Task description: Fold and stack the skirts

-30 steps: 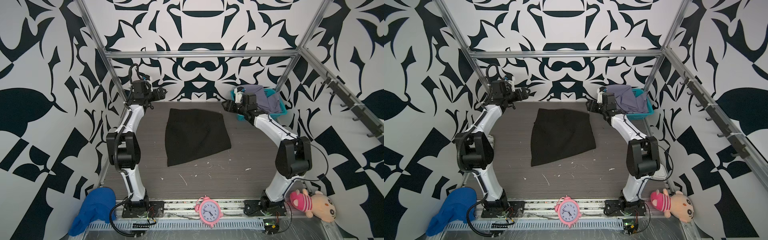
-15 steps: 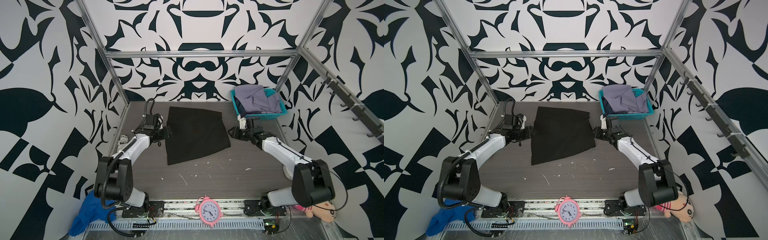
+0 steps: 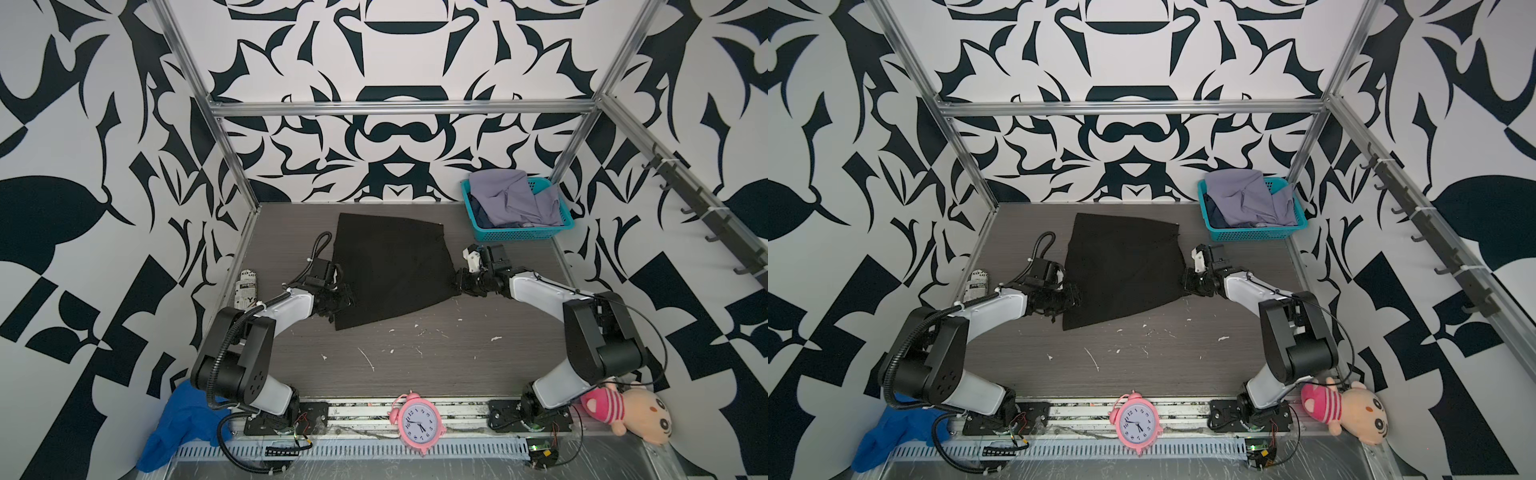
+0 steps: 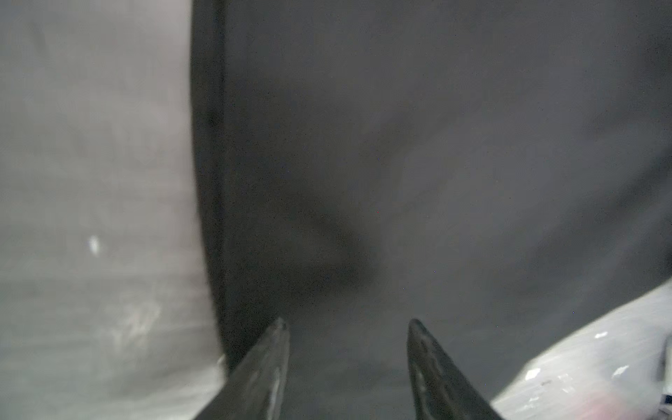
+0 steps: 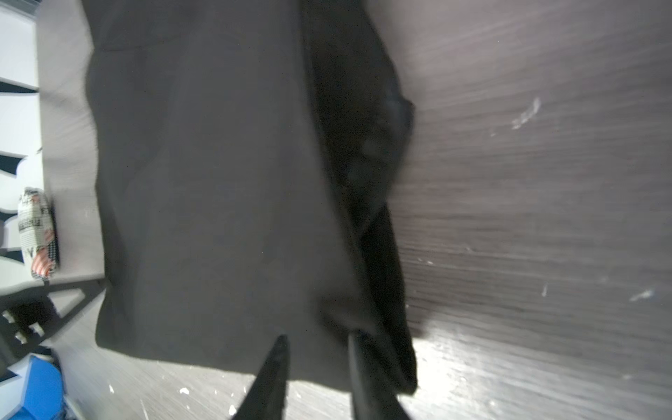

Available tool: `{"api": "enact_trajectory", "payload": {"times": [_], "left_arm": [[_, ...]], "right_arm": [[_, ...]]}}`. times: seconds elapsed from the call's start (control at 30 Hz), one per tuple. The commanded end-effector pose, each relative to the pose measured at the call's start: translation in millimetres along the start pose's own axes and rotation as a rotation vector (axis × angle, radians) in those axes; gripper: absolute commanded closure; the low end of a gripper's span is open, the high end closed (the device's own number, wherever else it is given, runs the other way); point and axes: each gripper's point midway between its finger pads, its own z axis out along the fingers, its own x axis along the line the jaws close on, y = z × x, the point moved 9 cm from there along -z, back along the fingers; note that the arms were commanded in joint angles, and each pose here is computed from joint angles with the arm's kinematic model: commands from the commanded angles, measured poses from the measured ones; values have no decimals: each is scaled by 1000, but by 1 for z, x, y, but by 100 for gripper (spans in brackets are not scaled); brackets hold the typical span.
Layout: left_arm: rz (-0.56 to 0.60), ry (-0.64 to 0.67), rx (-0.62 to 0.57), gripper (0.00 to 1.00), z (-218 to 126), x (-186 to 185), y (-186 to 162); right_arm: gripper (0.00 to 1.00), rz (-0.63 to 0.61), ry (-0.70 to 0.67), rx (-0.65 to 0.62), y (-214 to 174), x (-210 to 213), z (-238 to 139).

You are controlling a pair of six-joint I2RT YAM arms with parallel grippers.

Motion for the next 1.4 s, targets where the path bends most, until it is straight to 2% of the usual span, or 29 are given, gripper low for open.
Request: {"api": "enact_trajectory", "payload": {"times": [0.0, 0.03, 0.07, 0.17, 0.27, 0.37, 0.4, 0.5, 0.57, 0.7, 0.9, 1.03, 1.17, 1.23, 1.37], "left_arm": [[-74, 17, 36, 56, 9, 6, -9], [-84, 35, 41, 60, 10, 9, -12], [-99, 63, 40, 69, 9, 13, -13], [-126, 146, 25, 86, 1, 21, -17], [-137, 179, 9, 93, -10, 23, -20], [-152, 183, -1, 93, -24, 22, -22], [-156, 181, -6, 92, -30, 21, -24], [-176, 168, -11, 69, -46, 21, -32], [-206, 138, -19, 58, -54, 21, -36], [-285, 45, 37, 42, -49, 19, -48], [-331, 24, 71, 34, -41, 23, -62], [-333, 27, 84, 34, -32, 20, -68], [-321, 36, 85, 52, -21, 20, -73], [-317, 58, 74, 66, -19, 23, -73], [-304, 82, 48, 90, -20, 26, -72]], "right_arm": [[80, 37, -65, 38, -3, -14, 10], [83, 49, -85, 45, -7, -18, 12], [85, 60, -108, 50, -11, -22, 12], [88, 79, -171, 78, -22, -31, 9], [89, 89, -194, 100, -32, -33, 3], [91, 101, -197, 122, -39, -34, -2], [91, 100, -200, 125, -39, -33, -5], [90, 96, -166, 102, -38, -26, -15], [83, 93, -117, 71, -32, -16, -22], [79, 74, -56, 14, -20, -2, -34], [76, 66, -31, -17, -15, 1, -36], [76, 77, -14, -15, -16, 0, -32], [72, 84, -7, -32, -15, 1, -32], [65, 84, -3, -43, -15, 2, -37], [45, 141, 11, -77, -18, -10, -49]]}}
